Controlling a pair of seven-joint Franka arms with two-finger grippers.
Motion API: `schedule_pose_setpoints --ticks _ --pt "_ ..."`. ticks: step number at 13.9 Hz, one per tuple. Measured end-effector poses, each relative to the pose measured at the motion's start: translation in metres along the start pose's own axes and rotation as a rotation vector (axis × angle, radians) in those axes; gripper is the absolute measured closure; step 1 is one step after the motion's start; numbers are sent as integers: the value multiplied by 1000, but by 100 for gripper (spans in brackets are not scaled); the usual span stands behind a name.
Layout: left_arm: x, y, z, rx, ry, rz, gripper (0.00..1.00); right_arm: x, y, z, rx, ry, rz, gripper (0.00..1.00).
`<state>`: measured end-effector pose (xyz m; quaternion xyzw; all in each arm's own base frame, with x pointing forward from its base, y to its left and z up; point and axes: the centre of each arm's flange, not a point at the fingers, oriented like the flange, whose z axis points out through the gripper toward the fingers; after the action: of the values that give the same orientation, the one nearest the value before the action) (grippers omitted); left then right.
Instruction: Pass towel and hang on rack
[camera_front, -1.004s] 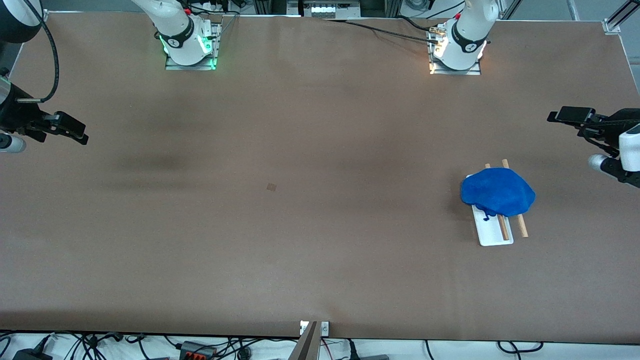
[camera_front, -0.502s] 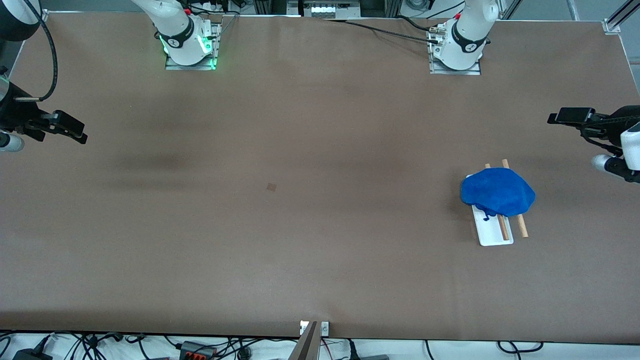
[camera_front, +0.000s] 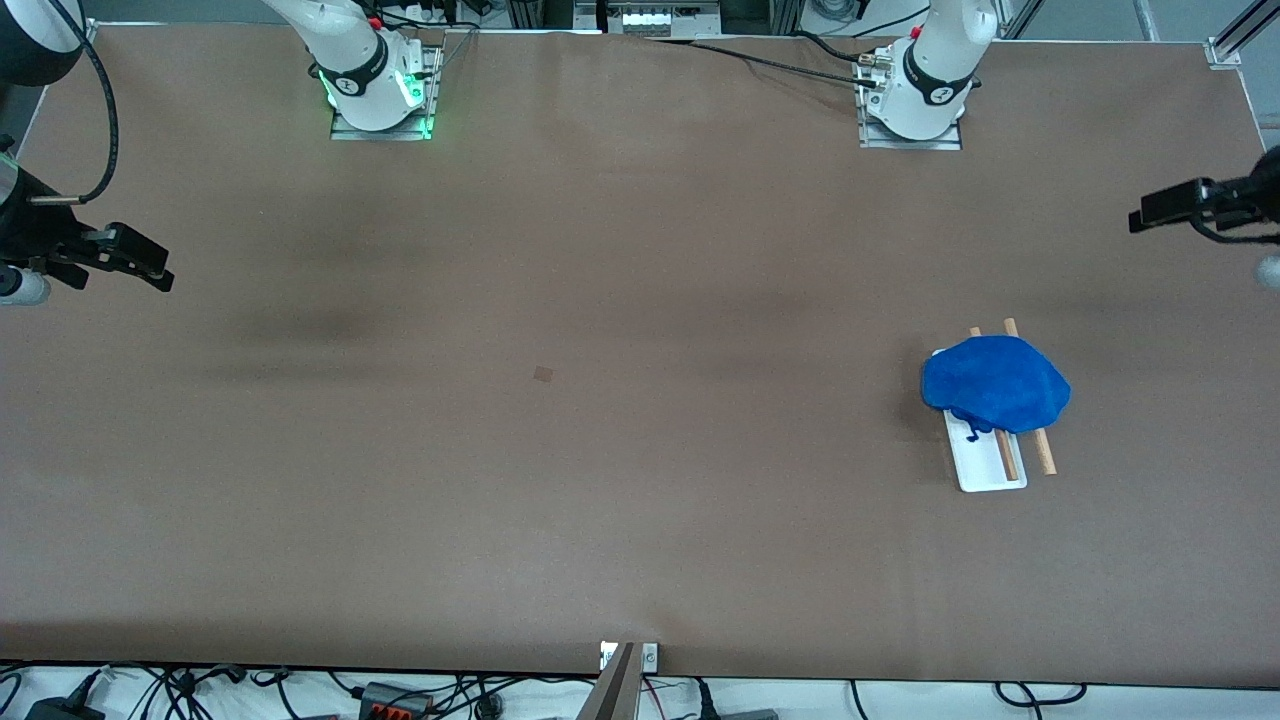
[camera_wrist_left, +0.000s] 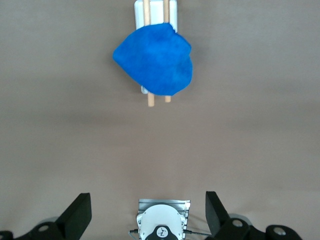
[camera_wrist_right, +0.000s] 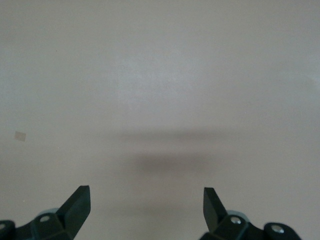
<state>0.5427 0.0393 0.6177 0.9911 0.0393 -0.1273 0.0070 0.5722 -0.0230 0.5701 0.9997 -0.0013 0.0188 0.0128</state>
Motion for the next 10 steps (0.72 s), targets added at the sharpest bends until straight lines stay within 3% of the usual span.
schedule_pose_setpoints --ticks 3,6,10 --pt "-19 6 3 8 19 -47 0 -1 0 2 0 -7 -6 0" --pt "-16 7 1 6 65 -48 0 -2 -1 3 1 -18 -8 0" --pt "-14 12 2 8 73 -39 0 -5 -4 6 2 -51 -17 0"
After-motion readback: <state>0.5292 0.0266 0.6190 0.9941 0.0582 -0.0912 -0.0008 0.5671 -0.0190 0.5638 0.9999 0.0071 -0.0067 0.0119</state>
